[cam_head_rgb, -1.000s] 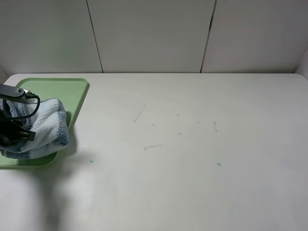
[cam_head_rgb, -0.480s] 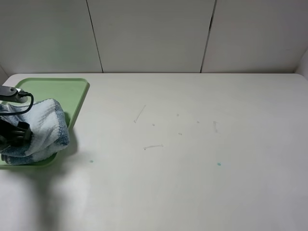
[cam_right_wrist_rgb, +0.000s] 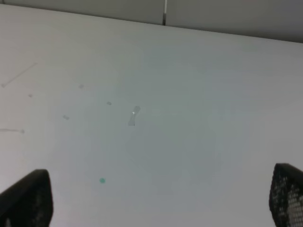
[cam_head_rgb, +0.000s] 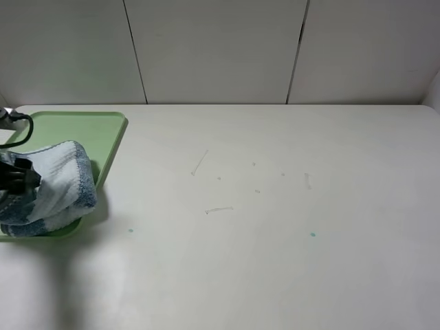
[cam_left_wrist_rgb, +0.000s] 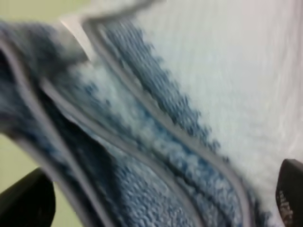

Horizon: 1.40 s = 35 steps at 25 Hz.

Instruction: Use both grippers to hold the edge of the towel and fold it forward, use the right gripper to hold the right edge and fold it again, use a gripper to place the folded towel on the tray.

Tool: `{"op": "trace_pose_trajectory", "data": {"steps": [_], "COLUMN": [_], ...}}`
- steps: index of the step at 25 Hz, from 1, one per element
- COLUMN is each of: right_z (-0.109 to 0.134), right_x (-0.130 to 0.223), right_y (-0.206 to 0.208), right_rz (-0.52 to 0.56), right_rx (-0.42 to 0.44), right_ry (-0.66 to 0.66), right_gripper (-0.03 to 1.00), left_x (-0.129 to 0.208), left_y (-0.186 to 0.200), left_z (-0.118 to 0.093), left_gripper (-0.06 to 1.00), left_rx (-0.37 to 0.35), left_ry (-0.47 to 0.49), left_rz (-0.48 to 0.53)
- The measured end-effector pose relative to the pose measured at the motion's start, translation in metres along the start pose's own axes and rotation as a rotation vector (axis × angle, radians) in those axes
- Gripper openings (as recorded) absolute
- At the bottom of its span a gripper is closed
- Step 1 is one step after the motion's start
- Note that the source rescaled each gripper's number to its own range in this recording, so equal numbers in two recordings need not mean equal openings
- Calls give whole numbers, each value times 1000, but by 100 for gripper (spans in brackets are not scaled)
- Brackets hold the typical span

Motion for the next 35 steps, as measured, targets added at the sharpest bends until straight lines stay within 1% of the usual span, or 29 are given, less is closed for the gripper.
{"op": "trace_pose_trajectory", "data": {"steps": [4, 10, 15, 20, 24, 27, 35], "right_z": [0, 0, 0, 0, 0, 0, 0], "right_x": [0, 0, 0, 0, 0, 0, 0], "right_y": [0, 0, 0, 0, 0, 0, 0], "right_rz": [1, 1, 1, 1, 1, 0, 0], "right_rx": [0, 0, 0, 0, 0, -1, -1], "right_ry": [0, 0, 0, 0, 0, 0, 0], "right_gripper": [100, 100, 100, 100, 100, 100, 100], "left_x": [-14, -20, -32, -39, -35, -32, -18], "left_y": [16, 37, 62, 89, 108, 123, 177], "left_z": [8, 18, 25, 25, 23, 22, 16], "left_gripper": [99, 100, 100, 100, 100, 100, 100], "left_rx": [-24, -40, -51, -36, -31, -33, -52], "left_ry": [4, 51, 95, 143, 127, 132, 135], "left_rz": [-17, 72, 77, 76, 81, 62, -62]}}
Point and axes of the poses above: a point on each arm's last joint axis where the gripper is mounted, y pointing back along that axis away from the gripper, z along the wrist's bending axis when the last joint is at zero, x = y × z, the point moved 7 cm from there along -y, pointing out along that axis toward the gripper, and after that the axes turned 6 degrees about -y, right-handed, at the moved point
